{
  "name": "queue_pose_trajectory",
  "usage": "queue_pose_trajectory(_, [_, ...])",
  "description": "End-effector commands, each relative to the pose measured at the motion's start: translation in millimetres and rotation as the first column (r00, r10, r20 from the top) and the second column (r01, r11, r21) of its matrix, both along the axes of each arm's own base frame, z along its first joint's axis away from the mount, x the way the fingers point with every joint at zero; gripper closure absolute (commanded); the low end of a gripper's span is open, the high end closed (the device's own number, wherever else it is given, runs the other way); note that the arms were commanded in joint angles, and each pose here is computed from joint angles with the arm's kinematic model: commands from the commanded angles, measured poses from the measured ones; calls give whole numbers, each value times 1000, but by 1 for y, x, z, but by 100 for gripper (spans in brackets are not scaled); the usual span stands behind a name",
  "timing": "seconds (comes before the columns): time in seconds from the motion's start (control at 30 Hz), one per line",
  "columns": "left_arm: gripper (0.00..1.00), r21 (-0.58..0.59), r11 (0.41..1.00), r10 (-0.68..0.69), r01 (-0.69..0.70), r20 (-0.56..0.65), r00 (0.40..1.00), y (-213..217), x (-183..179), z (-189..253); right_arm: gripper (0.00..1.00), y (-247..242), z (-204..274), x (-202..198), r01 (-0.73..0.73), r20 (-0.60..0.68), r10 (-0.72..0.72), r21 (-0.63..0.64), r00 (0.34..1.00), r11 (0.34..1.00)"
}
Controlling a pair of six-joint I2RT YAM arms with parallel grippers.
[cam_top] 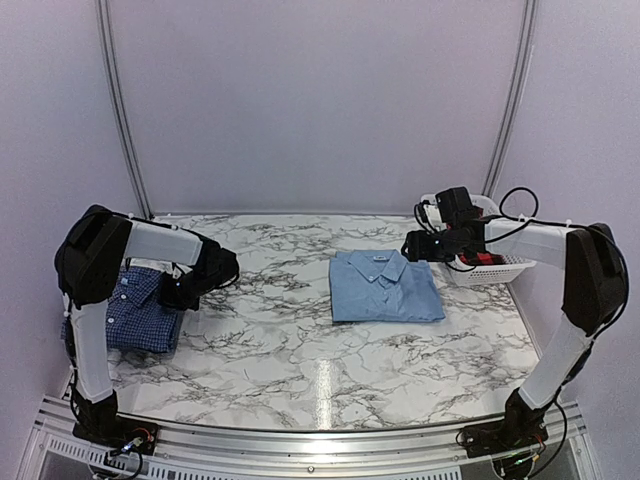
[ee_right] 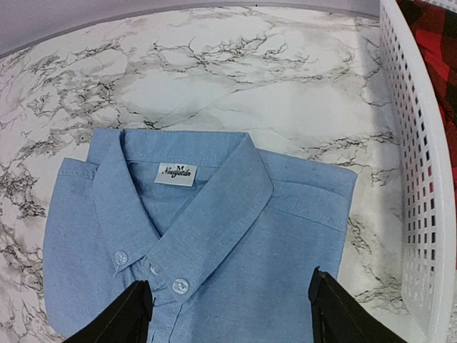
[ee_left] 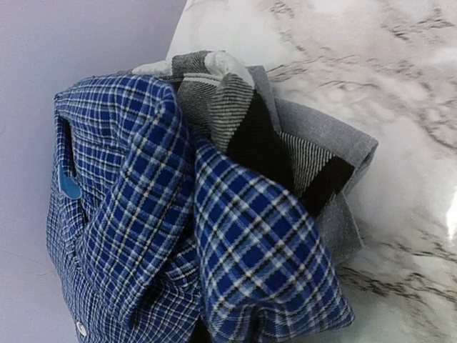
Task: Fold and stack the long sleeve shirts
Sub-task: Move the square-folded shirt to the center of the board.
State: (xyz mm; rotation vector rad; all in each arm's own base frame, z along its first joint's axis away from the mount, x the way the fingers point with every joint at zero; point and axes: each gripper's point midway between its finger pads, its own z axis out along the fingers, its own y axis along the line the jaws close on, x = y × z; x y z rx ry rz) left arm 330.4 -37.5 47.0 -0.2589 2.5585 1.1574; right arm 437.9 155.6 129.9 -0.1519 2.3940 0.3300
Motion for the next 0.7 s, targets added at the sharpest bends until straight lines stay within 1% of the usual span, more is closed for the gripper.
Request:
queue_pose_trajectory(0.0, [100, -203, 978, -27, 40, 69, 997, -51, 19, 10, 29, 8, 22, 1, -14, 54, 12, 34, 998, 999])
queue_pose_trajectory(0.27, [100, -366, 924, -86, 109, 78, 993, -132, 35, 1, 29, 11, 26, -3, -24, 62, 22, 46, 998, 999])
queue_pose_trajectory(0.53, [100, -515, 842, -120, 160, 111, 987, -211, 54, -3, 29, 17, 27, -12, -45, 58, 42, 50, 997, 998])
queue_pose_trajectory(0.67, [100, -570, 806, -114, 161, 116, 987, -237, 62, -7, 29, 21, 24, -16, -52, 48, 50, 50, 998, 997])
